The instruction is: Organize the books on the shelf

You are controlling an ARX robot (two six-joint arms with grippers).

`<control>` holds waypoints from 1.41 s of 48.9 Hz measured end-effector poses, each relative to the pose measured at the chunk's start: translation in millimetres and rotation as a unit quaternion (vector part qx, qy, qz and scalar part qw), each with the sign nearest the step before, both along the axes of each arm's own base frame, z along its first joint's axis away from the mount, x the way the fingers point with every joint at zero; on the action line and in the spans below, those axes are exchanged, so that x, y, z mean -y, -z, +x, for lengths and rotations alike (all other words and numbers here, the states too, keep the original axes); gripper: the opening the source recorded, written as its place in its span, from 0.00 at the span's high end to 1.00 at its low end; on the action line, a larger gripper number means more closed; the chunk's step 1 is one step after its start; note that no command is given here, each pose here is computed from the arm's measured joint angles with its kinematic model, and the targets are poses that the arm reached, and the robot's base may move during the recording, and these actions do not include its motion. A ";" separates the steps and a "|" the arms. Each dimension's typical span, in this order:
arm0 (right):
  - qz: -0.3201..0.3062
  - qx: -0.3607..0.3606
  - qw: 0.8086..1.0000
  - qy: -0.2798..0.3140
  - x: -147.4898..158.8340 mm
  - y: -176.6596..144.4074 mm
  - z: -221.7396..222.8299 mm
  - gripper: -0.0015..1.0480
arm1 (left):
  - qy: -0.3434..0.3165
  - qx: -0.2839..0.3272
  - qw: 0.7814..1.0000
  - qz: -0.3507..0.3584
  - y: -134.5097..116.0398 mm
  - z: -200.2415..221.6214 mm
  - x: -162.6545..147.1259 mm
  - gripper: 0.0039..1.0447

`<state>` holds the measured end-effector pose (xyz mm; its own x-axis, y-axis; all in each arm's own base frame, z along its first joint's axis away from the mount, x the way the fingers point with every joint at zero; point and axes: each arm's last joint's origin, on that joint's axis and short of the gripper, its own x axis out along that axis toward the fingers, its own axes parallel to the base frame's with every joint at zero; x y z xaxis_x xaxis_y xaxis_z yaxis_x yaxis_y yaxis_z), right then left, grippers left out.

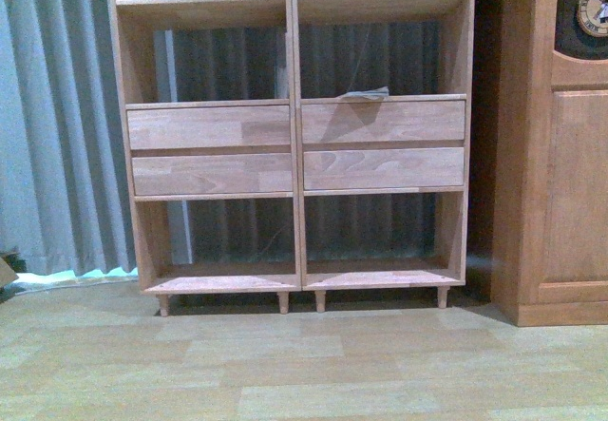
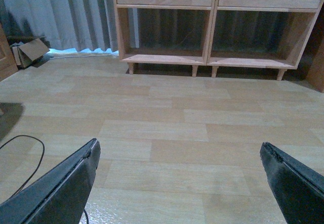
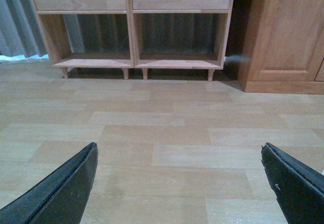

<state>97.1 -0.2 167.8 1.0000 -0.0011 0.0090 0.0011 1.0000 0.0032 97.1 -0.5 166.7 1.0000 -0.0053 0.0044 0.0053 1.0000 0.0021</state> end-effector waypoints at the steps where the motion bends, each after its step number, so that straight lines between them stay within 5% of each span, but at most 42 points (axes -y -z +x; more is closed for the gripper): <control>1: 0.000 0.000 1.000 0.000 0.0 0.0 0.0 0.07 | 0.000 0.000 1.000 0.000 0.0 0.0 0.0 0.07; 69: 0.000 0.000 1.000 0.000 0.0 0.0 0.0 0.07 | 0.000 0.000 1.000 0.000 0.0 0.0 0.0 0.07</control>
<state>97.1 -0.2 167.8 1.0000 -0.0011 0.0090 0.0011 1.0000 0.0032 97.1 -0.5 166.7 1.0000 -0.0053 0.0044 0.0053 1.0000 0.0021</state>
